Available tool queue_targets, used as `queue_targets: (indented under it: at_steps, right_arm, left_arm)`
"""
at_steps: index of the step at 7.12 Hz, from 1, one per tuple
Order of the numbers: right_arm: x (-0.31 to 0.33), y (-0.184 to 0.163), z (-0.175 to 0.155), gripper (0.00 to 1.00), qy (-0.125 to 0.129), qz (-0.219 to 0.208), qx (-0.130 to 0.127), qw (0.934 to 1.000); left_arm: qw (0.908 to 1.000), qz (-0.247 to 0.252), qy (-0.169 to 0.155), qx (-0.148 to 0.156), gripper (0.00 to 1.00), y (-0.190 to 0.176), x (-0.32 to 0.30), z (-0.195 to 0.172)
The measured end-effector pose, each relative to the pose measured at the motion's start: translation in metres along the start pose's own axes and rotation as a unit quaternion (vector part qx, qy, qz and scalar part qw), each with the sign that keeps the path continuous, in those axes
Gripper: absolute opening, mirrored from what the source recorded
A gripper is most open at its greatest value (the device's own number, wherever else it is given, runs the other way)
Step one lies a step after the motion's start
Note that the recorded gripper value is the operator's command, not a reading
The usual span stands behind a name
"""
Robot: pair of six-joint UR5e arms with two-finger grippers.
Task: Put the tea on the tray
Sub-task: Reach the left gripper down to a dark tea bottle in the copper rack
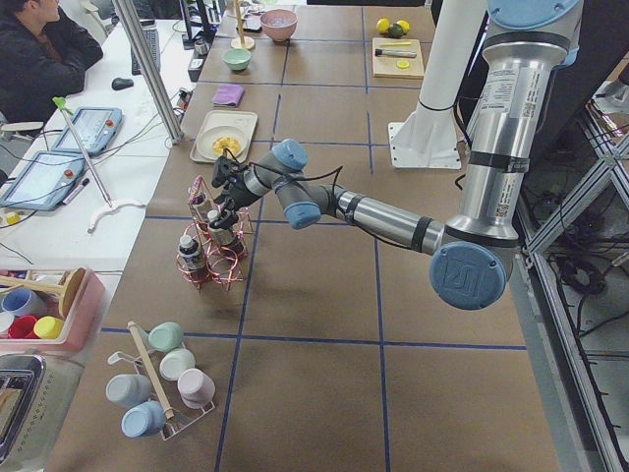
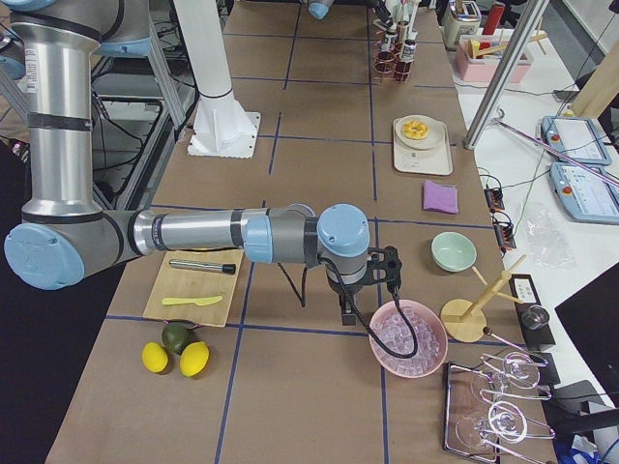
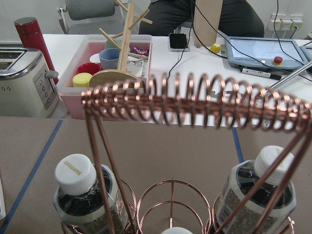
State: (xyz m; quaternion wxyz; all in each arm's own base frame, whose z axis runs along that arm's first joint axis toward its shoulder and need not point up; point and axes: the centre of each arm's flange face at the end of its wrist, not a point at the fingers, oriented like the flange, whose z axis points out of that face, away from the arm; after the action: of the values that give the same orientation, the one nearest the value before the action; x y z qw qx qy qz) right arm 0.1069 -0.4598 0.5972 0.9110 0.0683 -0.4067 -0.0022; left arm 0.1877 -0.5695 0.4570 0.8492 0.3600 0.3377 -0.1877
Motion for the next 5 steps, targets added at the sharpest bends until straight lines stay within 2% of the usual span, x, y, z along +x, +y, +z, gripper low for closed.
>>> queue_targets:
  at_steps: [5]
  right_arm:
    - [0.0001,0.0002,0.0002,1.00,-0.001,0.000,0.000,1.0000]
  left_arm:
    - [1.0000,0.000,-0.002,-0.001,0.71,-0.0006,0.0018,0.0076]
